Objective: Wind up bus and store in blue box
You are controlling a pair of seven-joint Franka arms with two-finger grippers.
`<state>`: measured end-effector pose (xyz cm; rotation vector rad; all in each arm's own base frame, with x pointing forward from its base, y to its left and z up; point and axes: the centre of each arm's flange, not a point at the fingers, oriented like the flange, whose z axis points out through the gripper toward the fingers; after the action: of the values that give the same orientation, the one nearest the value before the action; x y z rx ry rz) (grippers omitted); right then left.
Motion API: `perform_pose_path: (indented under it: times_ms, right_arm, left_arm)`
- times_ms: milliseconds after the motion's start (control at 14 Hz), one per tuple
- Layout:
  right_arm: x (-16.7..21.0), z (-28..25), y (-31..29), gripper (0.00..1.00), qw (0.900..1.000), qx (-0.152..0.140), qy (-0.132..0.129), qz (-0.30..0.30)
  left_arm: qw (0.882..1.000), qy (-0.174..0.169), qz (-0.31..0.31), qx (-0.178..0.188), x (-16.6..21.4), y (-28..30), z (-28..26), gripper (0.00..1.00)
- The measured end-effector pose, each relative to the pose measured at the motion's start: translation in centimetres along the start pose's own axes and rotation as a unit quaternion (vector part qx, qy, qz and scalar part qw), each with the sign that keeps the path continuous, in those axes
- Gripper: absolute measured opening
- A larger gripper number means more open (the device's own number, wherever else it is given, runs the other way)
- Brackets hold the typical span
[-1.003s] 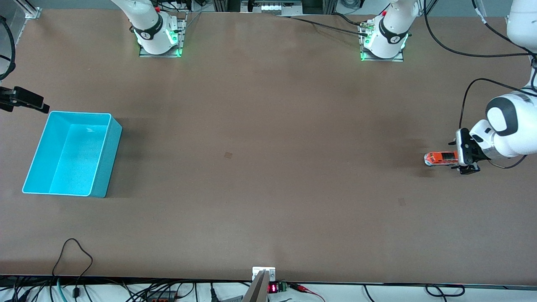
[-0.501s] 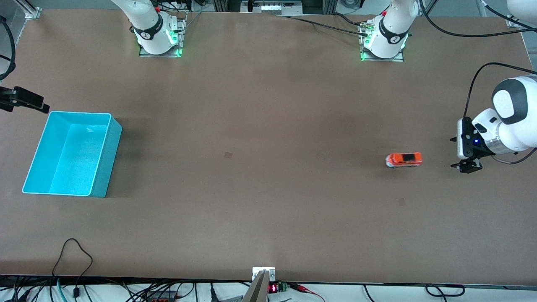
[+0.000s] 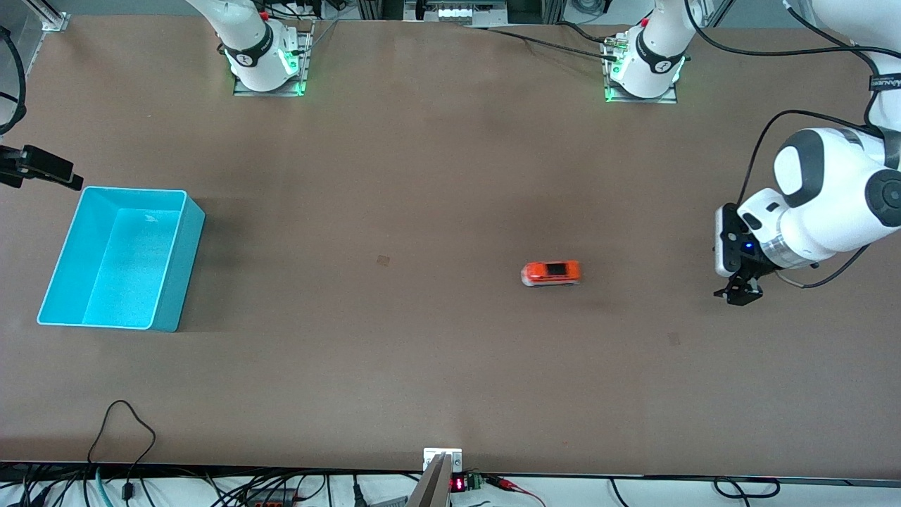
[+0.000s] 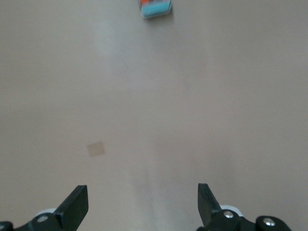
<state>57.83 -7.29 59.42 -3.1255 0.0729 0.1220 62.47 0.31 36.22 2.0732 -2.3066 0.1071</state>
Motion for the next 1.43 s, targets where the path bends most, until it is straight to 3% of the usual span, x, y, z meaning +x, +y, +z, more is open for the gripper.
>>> perform_pose_path:
  times_ms: [287,716,1146,1290,1433]
  right_arm:
    - [0.0,0.0,0.0,1.0,1.0,0.0,0.0,0.0]
    - [0.0,0.0,0.0,1.0,1.0,0.0,0.0,0.0]
    - [0.0,0.0,0.0,1.0,1.0,0.0,0.0,0.0]
    - [0.0,0.0,0.0,1.0,1.0,0.0,0.0,0.0]
    - [0.0,0.0,0.0,1.0,1.0,0.0,0.0,0.0]
  left_arm:
    - [0.993,0.004,-0.115,0.025,3.8,-1.1,-1.4,1.0]
    - [0.945,0.027,-0.315,0.084,5.1,-2.7,-3.5,1.0]
    - [0.866,0.053,-0.486,0.101,5.0,-3.8,-6.4,1.0]
    - [0.831,0.047,-0.548,0.086,3.5,-3.8,-7.6,1.0]
    - [0.785,0.038,-0.615,0.067,1.8,-3.7,-9.9,1.0]
